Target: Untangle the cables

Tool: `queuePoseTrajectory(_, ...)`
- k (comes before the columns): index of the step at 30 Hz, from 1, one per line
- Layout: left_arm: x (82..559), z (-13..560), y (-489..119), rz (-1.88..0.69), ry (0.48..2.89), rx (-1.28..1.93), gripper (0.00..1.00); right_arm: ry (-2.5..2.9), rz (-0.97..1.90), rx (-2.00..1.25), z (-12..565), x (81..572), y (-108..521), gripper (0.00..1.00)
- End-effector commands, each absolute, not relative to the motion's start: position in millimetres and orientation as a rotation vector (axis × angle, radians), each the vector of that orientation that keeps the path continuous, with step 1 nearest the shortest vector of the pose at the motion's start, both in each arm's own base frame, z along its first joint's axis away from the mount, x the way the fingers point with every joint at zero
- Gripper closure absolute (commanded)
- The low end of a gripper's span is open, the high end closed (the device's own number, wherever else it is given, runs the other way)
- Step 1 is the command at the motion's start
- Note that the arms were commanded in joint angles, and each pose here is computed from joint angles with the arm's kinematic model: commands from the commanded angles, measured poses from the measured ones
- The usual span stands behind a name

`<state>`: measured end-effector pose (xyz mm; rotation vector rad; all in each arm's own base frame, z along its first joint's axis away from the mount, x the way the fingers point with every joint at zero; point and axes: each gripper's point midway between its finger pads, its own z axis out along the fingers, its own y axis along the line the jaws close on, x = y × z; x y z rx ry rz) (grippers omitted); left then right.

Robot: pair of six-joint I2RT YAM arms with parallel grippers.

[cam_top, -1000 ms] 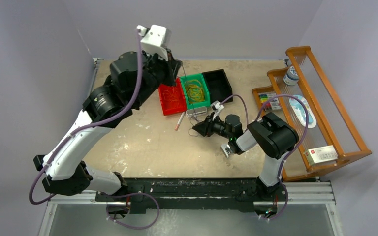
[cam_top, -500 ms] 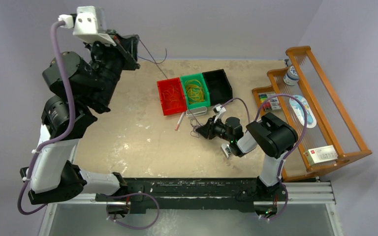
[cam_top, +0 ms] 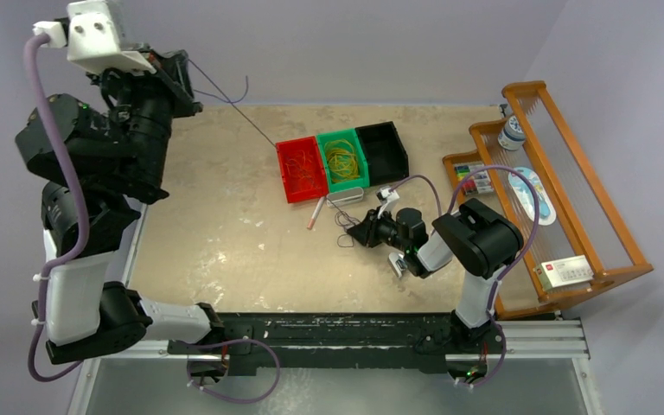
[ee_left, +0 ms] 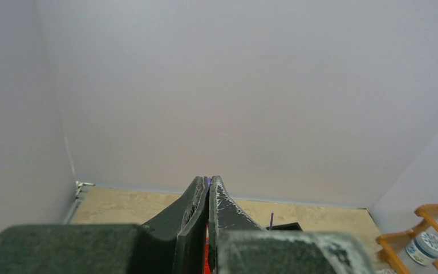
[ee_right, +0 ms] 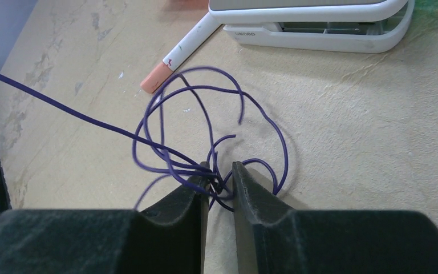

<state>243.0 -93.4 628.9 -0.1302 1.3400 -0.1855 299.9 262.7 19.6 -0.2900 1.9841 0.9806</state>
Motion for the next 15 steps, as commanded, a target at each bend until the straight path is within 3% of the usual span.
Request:
queuePoseTrajectory(1,219,655,-42,-0.13,1.263,-0.242,1.0,2.011,0.936,-0.258,12,299,255,0.74)
queuePoseTrajectory(8,214,655,-27,-0.075,1.268,-0.267,1.0,2.02,0.924,-0.247,14,298,253,0.67)
queuePoseTrajectory(12,215,653,-26,-0.053,1.278,-0.265,1.0,2.023,0.913,-0.239,18,299,251,0.73)
queuePoseTrajectory(15,218,650,-31,-0.05,1.286,-0.251,1.0,2.013,0.903,-0.236,24,301,250,0.84)
